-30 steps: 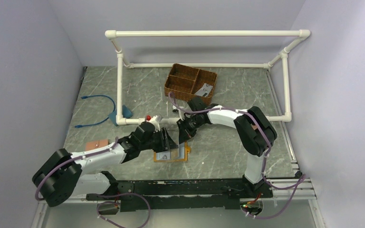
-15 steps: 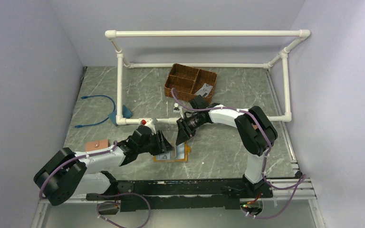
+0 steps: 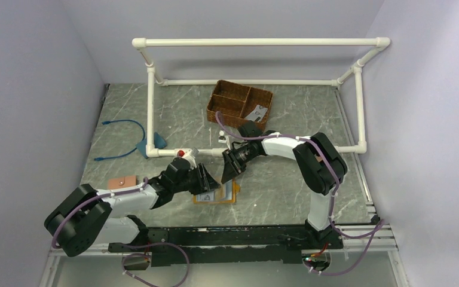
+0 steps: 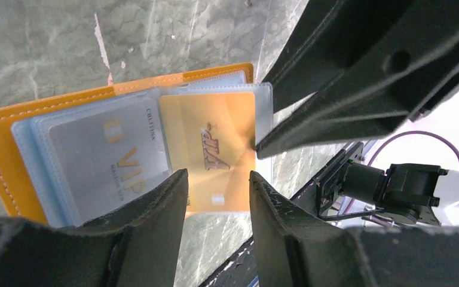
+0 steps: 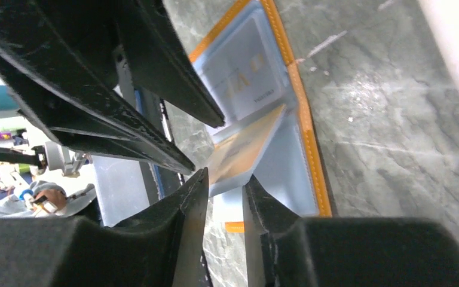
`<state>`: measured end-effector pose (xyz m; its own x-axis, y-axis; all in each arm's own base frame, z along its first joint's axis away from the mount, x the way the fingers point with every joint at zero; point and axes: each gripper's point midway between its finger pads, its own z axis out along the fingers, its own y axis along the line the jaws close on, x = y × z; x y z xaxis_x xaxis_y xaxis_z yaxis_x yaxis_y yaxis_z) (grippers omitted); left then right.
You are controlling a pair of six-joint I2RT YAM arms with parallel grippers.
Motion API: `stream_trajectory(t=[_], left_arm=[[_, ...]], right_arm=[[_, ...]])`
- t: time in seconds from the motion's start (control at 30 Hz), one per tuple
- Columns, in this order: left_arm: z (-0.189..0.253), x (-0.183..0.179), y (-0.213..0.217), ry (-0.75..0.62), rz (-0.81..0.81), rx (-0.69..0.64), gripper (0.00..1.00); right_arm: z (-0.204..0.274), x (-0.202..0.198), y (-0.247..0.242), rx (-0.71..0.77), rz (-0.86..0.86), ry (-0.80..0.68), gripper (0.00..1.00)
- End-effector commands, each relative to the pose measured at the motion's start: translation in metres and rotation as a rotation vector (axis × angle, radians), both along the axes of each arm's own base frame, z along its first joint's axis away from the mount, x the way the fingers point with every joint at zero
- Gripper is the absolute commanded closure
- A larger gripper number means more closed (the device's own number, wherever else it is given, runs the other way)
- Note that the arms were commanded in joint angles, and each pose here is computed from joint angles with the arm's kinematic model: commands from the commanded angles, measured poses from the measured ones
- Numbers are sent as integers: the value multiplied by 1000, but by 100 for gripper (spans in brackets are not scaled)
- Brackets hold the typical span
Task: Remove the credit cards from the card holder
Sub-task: Remove the credit card from the card holder.
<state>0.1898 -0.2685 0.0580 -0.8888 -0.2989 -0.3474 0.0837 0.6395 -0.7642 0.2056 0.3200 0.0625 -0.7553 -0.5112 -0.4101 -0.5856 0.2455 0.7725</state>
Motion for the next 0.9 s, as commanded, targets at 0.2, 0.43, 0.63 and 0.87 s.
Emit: stream_trajectory(t=[0.2, 0.43, 0.63, 0.87], left_arm=[[20, 2, 15, -59, 90, -93, 51], [20, 0, 14, -56, 98, -168, 49], [21, 0, 10, -74, 76, -189, 49], [24, 1, 9, -89, 66, -195, 49]], right_arm=[[-17, 16, -5, -82, -64, -15, 100], [5, 10, -3, 60, 4, 10, 100], [24, 3, -3, 169, 50, 31, 100], [37, 0, -4, 234, 77, 43, 100]])
